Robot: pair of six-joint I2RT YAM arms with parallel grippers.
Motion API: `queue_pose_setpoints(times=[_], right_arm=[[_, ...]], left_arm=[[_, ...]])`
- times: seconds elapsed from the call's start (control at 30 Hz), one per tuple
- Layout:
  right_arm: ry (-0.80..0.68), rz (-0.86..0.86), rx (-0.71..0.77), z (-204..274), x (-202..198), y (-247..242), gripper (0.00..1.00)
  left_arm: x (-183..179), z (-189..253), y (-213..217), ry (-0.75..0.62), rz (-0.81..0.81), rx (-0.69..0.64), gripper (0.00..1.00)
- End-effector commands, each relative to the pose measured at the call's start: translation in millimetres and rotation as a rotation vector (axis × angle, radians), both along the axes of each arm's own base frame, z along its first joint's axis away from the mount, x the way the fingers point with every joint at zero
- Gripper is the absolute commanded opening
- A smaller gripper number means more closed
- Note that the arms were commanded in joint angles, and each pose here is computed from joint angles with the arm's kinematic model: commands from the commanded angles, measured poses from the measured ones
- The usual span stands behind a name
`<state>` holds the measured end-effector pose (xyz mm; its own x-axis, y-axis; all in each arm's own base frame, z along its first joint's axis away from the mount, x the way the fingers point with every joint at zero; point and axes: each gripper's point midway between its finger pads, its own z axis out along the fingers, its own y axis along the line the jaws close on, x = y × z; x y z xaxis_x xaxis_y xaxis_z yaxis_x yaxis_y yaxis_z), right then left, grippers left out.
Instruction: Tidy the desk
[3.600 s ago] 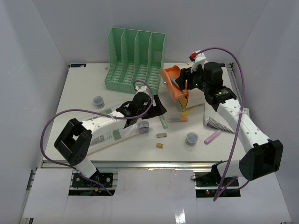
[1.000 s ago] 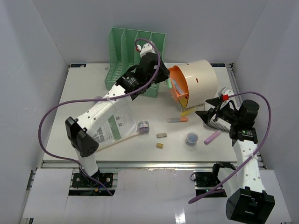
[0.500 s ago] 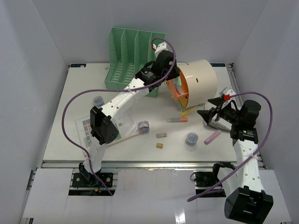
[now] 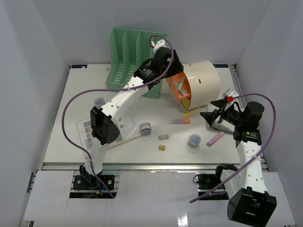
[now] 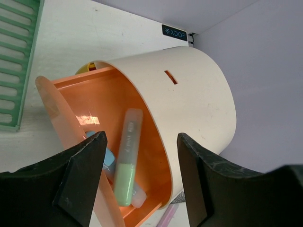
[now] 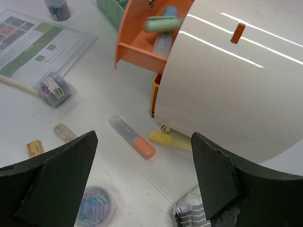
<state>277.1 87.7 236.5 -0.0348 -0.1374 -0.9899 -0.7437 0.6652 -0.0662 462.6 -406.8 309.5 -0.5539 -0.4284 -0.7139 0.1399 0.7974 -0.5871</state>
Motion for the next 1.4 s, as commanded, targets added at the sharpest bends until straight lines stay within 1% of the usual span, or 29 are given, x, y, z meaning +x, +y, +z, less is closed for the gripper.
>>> queue_pose_setpoints(times=[0.0,0.1,0.13,0.2,0.27,0.33,0.37,0.4,0.47,0.5,0.53,0.57,0.63,0.73,0.8,0.9,1.13,1.37], right_arm=[[-0.040,0.144,-0.029,-7.1,-11.6,11.5,0.86],[-0.084,0.287,-0.073,-17.2,-28.2,21.9,0.86],[-0.185,0.353,-0.135,-20.3,-29.4,24.9,0.87],[-0.184,0.415,-0.174,-29.8,-42.2,29.8,0.88],[-0.244,0.509,-0.272,-47.3,-52.4,34.1,0.89],[-0.242,0.594,-0.376,-61.7,-48.1,36.5,0.88],[-0.236,0.626,-0.404,-67.0,-47.1,38.1,0.86],[-0.196,0.678,-0.443,-80.3,-46.4,42.8,0.85],[-0.163,0.730,-0.524,-94.2,-40.1,48.8,0.81],[-0.148,0.787,-0.553,-104.3,-42.0,63.0,0.79],[-0.138,0.798,-0.607,-113.7,-37.0,71.5,0.78],[-0.127,0.800,-0.649,-123.0,-33.2,78.6,0.76],[-0.086,0.764,-0.727,-138.2,-23.3,80.9,0.76],[-0.088,0.738,-0.794,-145.5,-4.5,94.0,0.72],[-0.067,0.708,-0.839,-152.2,10.5,96.2,0.69],[-0.079,0.666,-0.902,-162.1,26.0,98.5,0.67],[-0.051,0.600,-0.975,-183.5,42.3,104.4,0.65],[-0.010,0.586,-1.018,-198.0,51.1,107.9,0.64]], left_arm=[[-2.6,56.4,13.0,-0.099,-0.036,-0.051,0.72],[-15.9,89.7,31.8,-0.195,-0.084,-0.006,0.75],[-19.5,99.5,41.4,-0.227,-0.092,0.011,0.78],[-44.6,116.2,62.7,-0.336,-0.184,0.089,0.84],[-59.0,72.7,87.5,-0.318,-0.231,0.192,0.89],[-98.9,102.6,125.5,-0.493,-0.282,0.200,0.94],[-107.5,52.2,136.9,-0.433,-0.299,0.255,0.97],[-125.8,71.7,156.8,-0.530,-0.283,0.249,0.98],[-144.3,29.5,178.9,-0.516,-0.283,0.301,0.98],[-156.6,27.3,192.3,-0.551,-0.271,0.317,0.98],[-164.3,-3.0,200.7,-0.515,-0.280,0.355,0.98],[-172.6,-21.0,211.0,-0.503,-0.275,0.386,0.98],[-181.7,-37.9,231.1,-0.495,-0.231,0.436,0.98],[-192.7,-62.9,252.4,-0.472,-0.182,0.481,0.98],[-199.2,-50.0,259.0,-0.516,-0.151,0.457,0.98],[-200.9,-46.1,264.7,-0.533,-0.124,0.458,0.98],[-196.8,-58.8,261.3,-0.478,-0.146,0.481,0.98],[-195.7,-59.6,264.0,-0.475,-0.133,0.488,0.98]])
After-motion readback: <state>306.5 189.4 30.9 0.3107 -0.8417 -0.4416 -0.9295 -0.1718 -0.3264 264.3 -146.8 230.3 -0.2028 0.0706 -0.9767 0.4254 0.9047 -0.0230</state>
